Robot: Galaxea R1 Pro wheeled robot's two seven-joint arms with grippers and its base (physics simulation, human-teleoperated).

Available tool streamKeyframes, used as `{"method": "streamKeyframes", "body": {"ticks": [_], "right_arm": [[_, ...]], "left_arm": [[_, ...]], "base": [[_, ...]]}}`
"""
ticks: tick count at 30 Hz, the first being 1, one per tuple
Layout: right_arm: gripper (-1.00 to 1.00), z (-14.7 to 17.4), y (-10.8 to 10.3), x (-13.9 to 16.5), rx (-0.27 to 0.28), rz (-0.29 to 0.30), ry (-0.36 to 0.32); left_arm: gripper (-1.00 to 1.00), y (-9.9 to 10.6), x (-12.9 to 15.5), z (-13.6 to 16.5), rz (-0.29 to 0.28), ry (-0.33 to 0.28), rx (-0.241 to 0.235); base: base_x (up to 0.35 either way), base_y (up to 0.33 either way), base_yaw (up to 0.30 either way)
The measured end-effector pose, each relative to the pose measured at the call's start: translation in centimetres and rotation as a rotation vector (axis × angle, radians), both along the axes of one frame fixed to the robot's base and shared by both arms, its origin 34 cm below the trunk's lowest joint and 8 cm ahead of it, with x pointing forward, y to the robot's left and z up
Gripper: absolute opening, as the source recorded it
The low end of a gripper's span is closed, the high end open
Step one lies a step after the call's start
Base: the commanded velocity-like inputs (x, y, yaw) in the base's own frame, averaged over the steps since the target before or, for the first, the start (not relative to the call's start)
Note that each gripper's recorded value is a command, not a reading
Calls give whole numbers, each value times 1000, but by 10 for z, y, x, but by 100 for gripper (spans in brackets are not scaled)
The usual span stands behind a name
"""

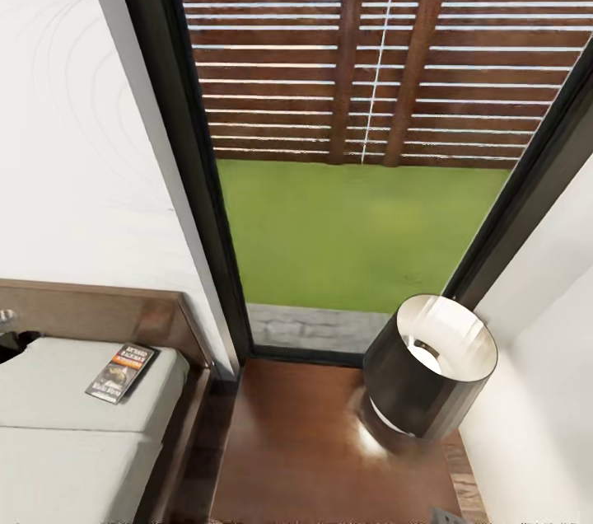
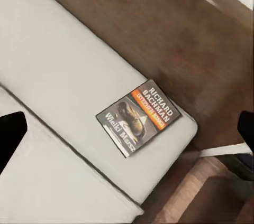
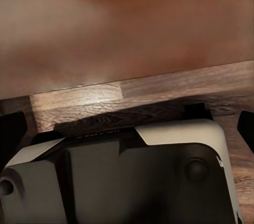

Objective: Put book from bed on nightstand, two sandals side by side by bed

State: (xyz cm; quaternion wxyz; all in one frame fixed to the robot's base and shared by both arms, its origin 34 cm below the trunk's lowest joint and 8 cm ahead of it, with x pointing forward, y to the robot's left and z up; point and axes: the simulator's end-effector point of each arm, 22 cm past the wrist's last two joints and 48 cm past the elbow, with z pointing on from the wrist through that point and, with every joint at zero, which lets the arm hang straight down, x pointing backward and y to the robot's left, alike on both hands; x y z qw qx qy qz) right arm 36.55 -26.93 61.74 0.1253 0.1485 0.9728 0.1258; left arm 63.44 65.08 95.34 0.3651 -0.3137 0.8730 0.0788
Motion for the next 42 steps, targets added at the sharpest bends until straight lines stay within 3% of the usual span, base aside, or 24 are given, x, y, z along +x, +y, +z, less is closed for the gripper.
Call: {"method": "streamKeyframes", "body": {"ticks": [1, 3, 4, 5, 7, 9, 15, 21, 25, 29, 34, 39, 42], "right_arm": [[100, 0, 0, -1, 0, 0, 2], [100, -1, 0, -2, 1, 0, 5], [100, -2, 0, -2, 0, 0, 7], [100, -2, 0, -3, 0, 0, 8], [100, -3, 0, -4, 0, 0, 11], [100, -4, 0, -5, 0, 0, 14], [100, -6, 0, -9, 0, 0, 23], [100, -8, 0, -13, 0, 0, 33], [100, -10, 0, -15, 0, 0, 39], [100, -11, 0, -18, 0, 0, 45], [100, -13, 0, -21, 0, 0, 53], [100, -15, 0, -24, 0, 0, 61], [100, -16, 0, -26, 0, 0, 65]], "left_arm": [[100, 4, -1, 1, 20, -5, 9], [100, 24, -6, 7, 126, -32, 58], [100, 40, -11, 8, 245, -72, 102], [100, 46, -16, 3, 321, -95, 115], [100, 50, -23, -11, 402, -107, 114], [100, 46, -27, -27, 439, -97, 104], [100, 20, -11, -54, 443, -77, 41], [100, -44, 17, -79, 370, -14, -296], [100, -58, 34, -73, 346, -41, -391], [100, -63, 41, -72, 335, -56, -419], [100, -64, 44, -75, 331, -67, -417], [100, -58, 57, -71, 324, -106, -330], [100, -62, 74, -66, 273, -121, -237]], "base": [[0, 0, 0], [0, 0, 0], [0, 0, 0], [0, 0, 0], [0, 0, 0], [0, 0, 0], [0, 0, 0], [0, 0, 0], [0, 0, 0], [0, 0, 0], [0, 0, 0], [0, 0, 0], [0, 0, 0]]}}
